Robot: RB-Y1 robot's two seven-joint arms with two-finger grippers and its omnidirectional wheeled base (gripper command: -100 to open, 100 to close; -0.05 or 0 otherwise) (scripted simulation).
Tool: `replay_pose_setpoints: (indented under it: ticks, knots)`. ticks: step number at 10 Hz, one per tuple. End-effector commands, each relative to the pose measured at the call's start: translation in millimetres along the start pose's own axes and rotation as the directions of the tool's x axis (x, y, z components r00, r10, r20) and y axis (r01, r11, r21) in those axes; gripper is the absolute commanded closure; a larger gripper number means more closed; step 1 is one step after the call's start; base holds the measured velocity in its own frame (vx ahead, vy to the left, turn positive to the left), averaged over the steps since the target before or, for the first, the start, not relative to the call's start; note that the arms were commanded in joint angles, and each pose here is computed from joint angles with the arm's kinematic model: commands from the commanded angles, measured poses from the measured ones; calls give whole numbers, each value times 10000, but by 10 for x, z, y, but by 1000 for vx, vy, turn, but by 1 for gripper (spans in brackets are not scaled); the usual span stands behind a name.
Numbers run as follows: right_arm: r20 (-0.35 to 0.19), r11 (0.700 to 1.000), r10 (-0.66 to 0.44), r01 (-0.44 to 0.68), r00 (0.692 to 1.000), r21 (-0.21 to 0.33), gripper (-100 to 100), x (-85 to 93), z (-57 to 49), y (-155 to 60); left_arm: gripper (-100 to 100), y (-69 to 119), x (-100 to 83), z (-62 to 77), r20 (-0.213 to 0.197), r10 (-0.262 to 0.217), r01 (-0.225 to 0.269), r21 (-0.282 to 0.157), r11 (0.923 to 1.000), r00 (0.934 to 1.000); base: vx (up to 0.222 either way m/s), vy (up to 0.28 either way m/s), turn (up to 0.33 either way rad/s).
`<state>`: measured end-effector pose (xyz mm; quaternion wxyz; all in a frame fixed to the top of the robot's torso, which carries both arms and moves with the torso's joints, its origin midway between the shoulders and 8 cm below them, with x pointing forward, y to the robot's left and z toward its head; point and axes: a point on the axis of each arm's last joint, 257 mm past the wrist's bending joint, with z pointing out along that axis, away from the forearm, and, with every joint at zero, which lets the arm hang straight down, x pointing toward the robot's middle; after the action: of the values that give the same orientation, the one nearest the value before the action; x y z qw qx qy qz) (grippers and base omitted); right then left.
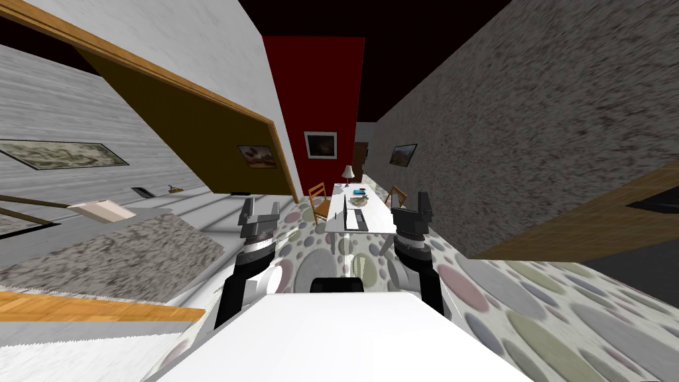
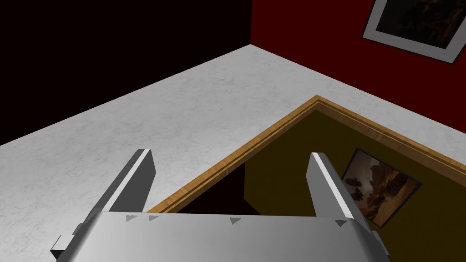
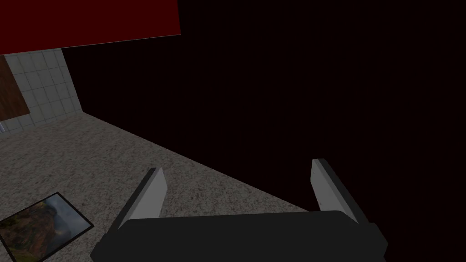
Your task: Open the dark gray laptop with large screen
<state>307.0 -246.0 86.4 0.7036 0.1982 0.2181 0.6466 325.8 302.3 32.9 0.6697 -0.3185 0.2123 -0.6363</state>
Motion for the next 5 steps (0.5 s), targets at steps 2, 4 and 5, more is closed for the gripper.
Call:
replay_pose_setpoints:
  ticks: [2,4,5]
  knots:
    - [0,10000,0,0,10000,-1,0,0,0,0,0,0,0,0,0,0,0,1,10000,10000,0,0,0]
    - [0,10000,0,0,10000,-2,0,0,0,1,0,-1,0,0,-1,0,0,2,10000,10000,0,0,0]
    - [0,10000,0,0,10000,-3,0,0,0,1,0,-1,0,0,-1,0,0,3,10000,10000,0,0,0]
